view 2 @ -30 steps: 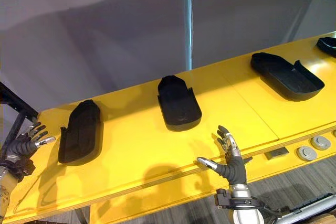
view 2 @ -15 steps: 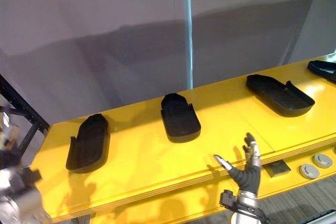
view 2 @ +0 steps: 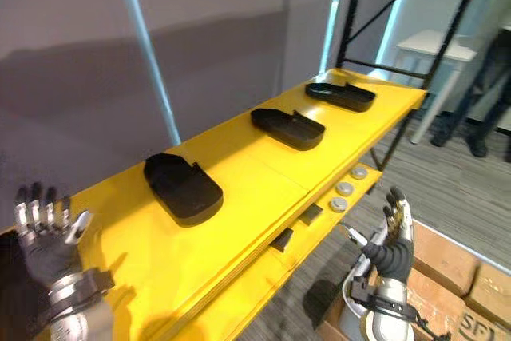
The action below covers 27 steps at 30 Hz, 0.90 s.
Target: Walk over and take plastic housings, then place them on the shelf
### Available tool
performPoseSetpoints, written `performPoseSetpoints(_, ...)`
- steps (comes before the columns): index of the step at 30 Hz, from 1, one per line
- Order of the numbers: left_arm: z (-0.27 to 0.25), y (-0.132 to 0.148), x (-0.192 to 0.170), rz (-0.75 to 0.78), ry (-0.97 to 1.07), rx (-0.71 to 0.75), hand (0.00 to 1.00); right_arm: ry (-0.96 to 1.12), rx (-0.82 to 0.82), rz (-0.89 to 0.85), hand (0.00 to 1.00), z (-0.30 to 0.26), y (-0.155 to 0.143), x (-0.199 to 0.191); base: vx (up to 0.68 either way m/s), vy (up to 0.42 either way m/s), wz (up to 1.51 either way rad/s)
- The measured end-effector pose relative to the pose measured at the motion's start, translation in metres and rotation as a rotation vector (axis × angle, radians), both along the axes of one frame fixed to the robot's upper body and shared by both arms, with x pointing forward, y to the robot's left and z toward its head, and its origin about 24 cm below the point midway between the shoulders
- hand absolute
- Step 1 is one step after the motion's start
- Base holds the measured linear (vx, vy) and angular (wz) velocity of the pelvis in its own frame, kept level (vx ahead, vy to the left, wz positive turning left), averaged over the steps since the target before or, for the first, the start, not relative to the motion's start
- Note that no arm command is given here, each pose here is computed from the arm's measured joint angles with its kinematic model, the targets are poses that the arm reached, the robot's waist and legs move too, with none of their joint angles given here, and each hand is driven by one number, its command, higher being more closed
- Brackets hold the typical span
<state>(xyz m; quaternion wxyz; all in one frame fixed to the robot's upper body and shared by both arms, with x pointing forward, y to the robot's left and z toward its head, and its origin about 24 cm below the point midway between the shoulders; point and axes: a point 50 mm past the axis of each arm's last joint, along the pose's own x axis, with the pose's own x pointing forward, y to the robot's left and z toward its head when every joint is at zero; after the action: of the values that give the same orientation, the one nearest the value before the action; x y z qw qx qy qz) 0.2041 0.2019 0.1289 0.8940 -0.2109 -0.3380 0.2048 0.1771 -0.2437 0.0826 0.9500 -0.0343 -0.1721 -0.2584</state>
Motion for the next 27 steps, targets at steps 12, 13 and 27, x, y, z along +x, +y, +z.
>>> performPoseSetpoints(12, 0.013, 0.005, 0.008, 0.098, -0.054, -0.008, 0.0, -0.089, -0.085, 0.072, 0.0, 0.018, 0.01, 0.035, -0.1, -0.01, -1.35)
performPoseSetpoints(13, 0.014, 0.003, 0.01, 0.085, -0.061, 0.005, 0.0, -0.104, -0.113, 0.082, 0.0, 0.024, 0.008, 0.038, -0.05, -0.054, -1.07)
performPoseSetpoints(27, -0.145, -0.034, 0.031, -0.347, 0.781, -0.033, 0.0, 0.686, 0.232, 0.157, 0.0, -0.131, -0.001, 0.018, 0.02, -0.044, -0.16)
